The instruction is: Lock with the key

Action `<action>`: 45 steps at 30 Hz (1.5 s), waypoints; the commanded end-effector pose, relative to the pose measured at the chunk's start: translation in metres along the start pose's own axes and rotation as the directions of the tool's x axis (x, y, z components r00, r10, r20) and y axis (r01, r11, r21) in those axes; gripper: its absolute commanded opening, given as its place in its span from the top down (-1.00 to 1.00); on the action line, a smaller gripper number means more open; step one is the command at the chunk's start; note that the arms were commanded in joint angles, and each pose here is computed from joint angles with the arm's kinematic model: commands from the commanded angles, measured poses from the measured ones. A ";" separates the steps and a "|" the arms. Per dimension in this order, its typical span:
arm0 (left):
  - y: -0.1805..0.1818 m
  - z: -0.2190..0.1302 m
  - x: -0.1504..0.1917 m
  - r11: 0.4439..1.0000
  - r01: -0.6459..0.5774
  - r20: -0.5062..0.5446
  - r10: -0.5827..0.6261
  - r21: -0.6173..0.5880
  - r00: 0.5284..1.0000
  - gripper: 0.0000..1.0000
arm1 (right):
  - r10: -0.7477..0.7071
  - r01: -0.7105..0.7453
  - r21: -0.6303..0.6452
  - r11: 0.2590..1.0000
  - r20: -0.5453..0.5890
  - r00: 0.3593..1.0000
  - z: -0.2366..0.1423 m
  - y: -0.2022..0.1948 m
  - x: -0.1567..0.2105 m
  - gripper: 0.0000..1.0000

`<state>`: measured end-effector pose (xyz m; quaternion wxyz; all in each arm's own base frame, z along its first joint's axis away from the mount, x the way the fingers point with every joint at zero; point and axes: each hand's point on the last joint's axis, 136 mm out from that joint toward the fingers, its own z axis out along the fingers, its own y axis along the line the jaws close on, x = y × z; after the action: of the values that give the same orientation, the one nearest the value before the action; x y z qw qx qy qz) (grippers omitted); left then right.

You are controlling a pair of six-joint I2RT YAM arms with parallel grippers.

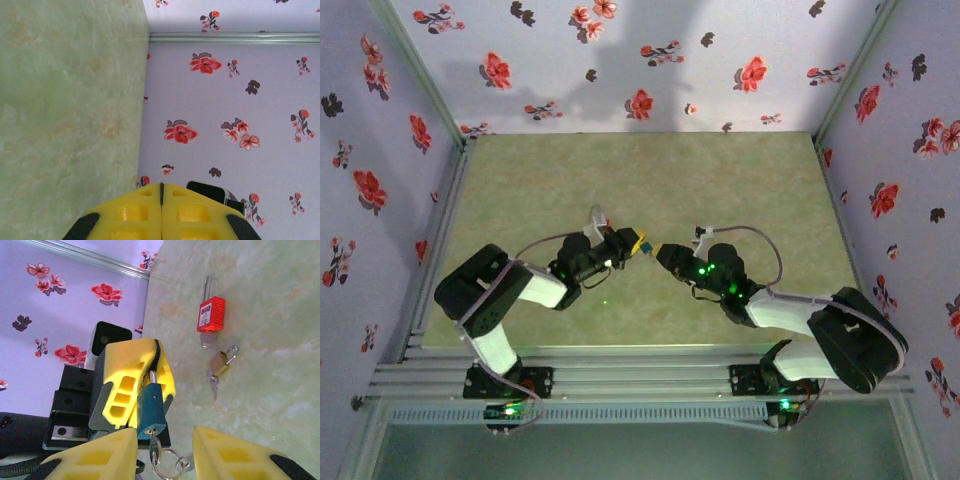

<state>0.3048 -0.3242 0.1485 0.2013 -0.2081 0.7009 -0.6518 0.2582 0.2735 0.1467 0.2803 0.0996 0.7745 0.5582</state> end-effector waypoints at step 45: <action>-0.014 0.002 0.000 0.998 -0.007 0.008 0.006 0.059 1.000 1.00 | -0.014 0.013 -0.073 0.997 -0.013 1.000 0.011 0.015 0.007 0.65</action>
<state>0.3061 -0.3239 0.1497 0.2041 -0.2099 0.6970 -0.6546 0.2540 0.2864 0.1474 0.2779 0.0812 0.7658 0.5742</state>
